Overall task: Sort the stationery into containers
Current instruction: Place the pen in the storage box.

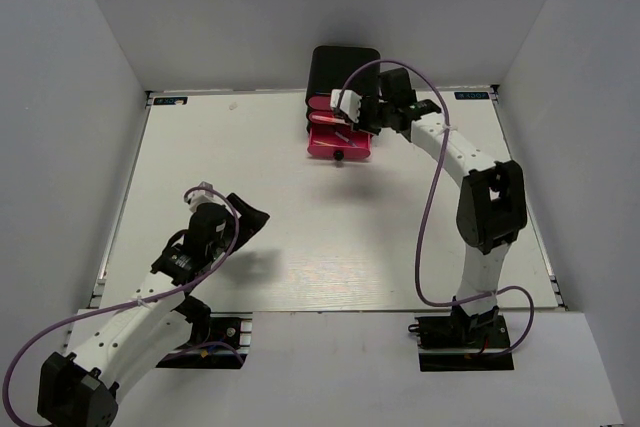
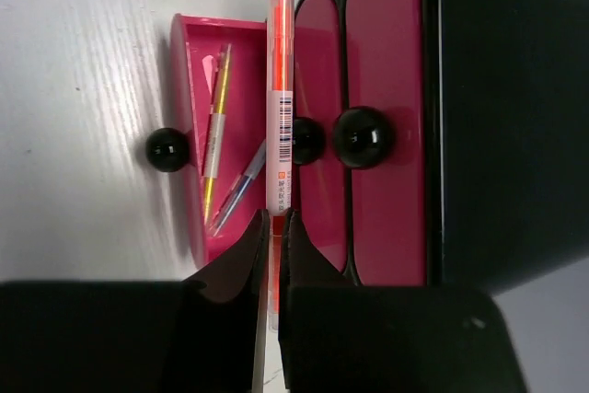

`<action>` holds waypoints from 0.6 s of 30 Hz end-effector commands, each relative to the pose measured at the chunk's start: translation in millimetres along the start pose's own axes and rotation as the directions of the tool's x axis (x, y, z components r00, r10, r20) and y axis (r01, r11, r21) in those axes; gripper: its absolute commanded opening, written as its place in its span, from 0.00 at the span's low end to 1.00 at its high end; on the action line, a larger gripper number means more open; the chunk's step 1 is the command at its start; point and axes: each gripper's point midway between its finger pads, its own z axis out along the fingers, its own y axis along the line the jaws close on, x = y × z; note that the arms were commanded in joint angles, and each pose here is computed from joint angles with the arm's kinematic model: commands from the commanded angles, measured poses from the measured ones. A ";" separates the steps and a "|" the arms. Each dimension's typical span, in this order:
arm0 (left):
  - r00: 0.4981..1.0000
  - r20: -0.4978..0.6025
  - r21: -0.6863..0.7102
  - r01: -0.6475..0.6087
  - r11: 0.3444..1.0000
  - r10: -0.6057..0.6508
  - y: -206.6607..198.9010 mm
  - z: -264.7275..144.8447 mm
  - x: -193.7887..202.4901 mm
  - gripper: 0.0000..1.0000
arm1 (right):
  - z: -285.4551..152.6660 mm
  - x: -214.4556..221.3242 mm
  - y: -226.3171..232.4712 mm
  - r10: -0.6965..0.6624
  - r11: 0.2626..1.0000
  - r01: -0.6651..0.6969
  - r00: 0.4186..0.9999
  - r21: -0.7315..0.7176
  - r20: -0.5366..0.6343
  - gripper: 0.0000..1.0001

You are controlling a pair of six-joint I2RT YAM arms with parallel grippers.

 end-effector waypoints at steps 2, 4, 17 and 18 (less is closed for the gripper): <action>1.000 -0.015 0.029 -0.011 1.000 0.011 -4.6 -1.0 2.4 0.89 | 16.5 10.7 -9.3 0.010 1.000 -0.010 1.000 0.008 -0.021 0.00; 1.000 -0.023 0.033 -0.011 0.999 0.011 -5.4 -1.4 3.7 0.89 | 26.8 18.5 -9.2 0.013 1.000 -0.013 1.000 0.003 -0.028 0.00; 0.999 -0.045 0.050 -0.010 0.999 0.012 -13.7 6.9 5.8 0.93 | 59.6 47.3 -13.0 0.005 1.000 -0.004 0.996 0.013 -0.090 0.24; 0.998 -0.053 0.055 -0.015 0.998 0.018 -15.3 8.3 8.6 0.93 | 58.8 49.0 -13.2 0.008 1.000 -0.007 0.996 0.013 -0.093 0.30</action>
